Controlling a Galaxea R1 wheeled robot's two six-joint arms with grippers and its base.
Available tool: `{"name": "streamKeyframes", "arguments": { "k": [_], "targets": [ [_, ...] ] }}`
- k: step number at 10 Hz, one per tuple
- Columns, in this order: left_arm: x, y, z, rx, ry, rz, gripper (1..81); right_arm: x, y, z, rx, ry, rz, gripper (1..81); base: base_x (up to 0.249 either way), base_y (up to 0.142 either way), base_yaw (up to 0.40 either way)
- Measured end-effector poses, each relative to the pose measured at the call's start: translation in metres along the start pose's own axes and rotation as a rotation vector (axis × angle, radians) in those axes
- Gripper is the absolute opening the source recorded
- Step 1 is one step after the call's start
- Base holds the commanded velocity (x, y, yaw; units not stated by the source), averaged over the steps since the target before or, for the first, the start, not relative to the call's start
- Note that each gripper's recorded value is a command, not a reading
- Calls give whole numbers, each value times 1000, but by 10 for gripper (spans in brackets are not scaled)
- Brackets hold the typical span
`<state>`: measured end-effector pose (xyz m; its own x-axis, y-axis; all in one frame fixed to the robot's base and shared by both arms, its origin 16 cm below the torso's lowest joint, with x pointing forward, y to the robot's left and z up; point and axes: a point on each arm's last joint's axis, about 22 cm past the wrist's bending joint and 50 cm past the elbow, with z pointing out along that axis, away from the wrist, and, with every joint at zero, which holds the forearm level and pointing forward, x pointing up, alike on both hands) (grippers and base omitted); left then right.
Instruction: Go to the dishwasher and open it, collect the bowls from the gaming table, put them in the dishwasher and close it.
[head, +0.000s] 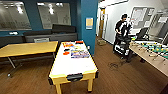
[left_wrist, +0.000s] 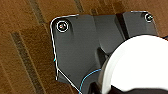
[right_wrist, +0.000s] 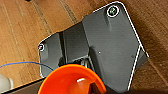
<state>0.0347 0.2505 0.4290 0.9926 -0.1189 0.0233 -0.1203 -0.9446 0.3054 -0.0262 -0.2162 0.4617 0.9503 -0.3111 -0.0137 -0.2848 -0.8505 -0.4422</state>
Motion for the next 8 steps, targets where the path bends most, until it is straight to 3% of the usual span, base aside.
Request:
{"name": "streamKeyframes", "arguments": {
  "k": [4,6,8],
  "targets": [
    [-4,-1,0,5,-6,-6,10,-2,8,10,-42,4,-9,10,0,0,-392],
    [-4,2,2,2,-6,-5,10,-1,1,17,-40,7,-17,10,0,0,-393],
    [-2,17,7,-16,-5,-4,10,-4,-1,18,-38,-1,-21,10,0,0,-393]
  ]
}}
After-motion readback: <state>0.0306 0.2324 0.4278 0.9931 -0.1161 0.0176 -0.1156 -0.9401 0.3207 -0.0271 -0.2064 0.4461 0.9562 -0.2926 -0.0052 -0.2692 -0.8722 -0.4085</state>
